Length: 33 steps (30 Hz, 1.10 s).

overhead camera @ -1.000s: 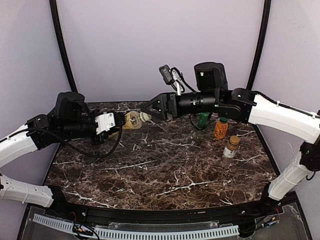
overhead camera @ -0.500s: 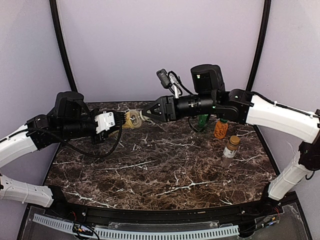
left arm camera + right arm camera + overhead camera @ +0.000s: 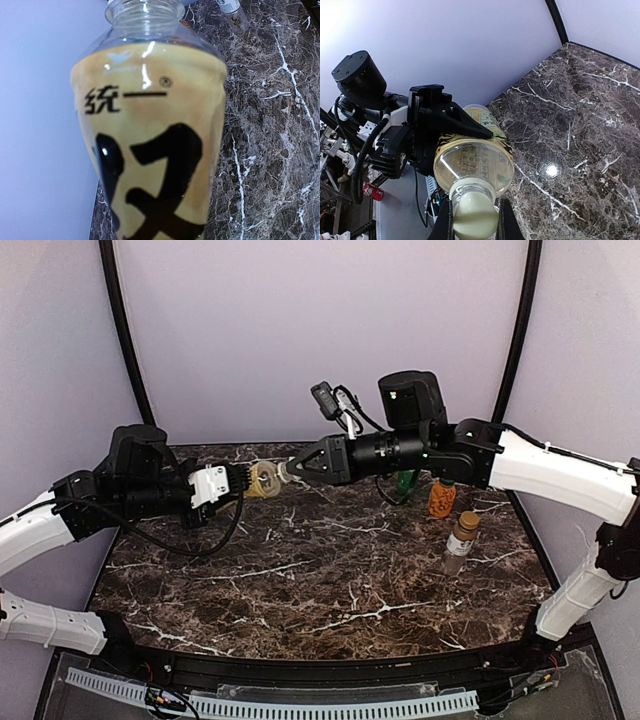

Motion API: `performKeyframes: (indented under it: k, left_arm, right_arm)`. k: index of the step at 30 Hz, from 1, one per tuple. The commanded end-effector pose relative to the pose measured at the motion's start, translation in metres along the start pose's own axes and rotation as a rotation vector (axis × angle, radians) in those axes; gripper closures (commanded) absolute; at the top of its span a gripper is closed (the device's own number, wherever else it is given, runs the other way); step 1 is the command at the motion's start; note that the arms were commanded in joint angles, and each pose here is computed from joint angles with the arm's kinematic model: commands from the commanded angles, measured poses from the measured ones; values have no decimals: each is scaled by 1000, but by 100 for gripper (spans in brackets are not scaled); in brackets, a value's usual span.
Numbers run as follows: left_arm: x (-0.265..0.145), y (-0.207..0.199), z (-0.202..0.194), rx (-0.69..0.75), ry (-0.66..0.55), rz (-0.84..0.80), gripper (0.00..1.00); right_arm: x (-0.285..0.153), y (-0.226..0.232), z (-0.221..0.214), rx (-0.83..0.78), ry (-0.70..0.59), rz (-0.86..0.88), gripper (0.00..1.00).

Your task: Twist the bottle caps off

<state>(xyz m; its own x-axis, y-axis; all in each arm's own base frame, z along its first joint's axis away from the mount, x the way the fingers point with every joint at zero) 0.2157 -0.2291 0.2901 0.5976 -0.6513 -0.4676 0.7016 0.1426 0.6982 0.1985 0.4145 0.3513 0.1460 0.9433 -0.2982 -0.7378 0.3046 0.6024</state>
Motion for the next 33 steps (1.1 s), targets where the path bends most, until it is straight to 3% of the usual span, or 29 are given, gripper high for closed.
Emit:
performKeyframes:
  k: [1, 10, 15, 19, 25, 33]
  left_arm:
    - [-4, 2, 2, 9, -17, 22, 89]
    - [-5, -13, -4, 13, -7, -35, 90]
    - [-4, -25, -15, 30, 27, -65, 90]
    - [-8, -27, -22, 12, 36, -50, 89]
    - [-18, -14, -33, -85, 29, 36, 89]
    - [-44, 0, -51, -278, -4, 145, 88]
  right_arm:
    - [3, 9, 2, -25, 11, 40, 100]
    - [-8, 21, -1, -240, 49, 74, 100]
    - [-27, 27, -10, -458, 51, 97, 100]
    - [-40, -5, -9, -564, 36, -134, 100]
    - [-24, -85, -14, -451, 138, -573, 100]
    - [21, -181, -88, -177, 385, -824, 100]
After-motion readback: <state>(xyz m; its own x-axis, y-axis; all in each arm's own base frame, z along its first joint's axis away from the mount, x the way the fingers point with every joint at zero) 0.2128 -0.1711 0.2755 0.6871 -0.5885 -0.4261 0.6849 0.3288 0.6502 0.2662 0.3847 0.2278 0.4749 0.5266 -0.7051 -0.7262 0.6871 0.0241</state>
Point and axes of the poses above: each gripper's point midway between its finger pads, its own x axis out along the fingers, its own y axis along the line the jaws close on, z = x × y, the point moved 3 cm from there along -x, back along the fingers, and after that the axes turned 6 degrees about x, right-handed, at the moved point
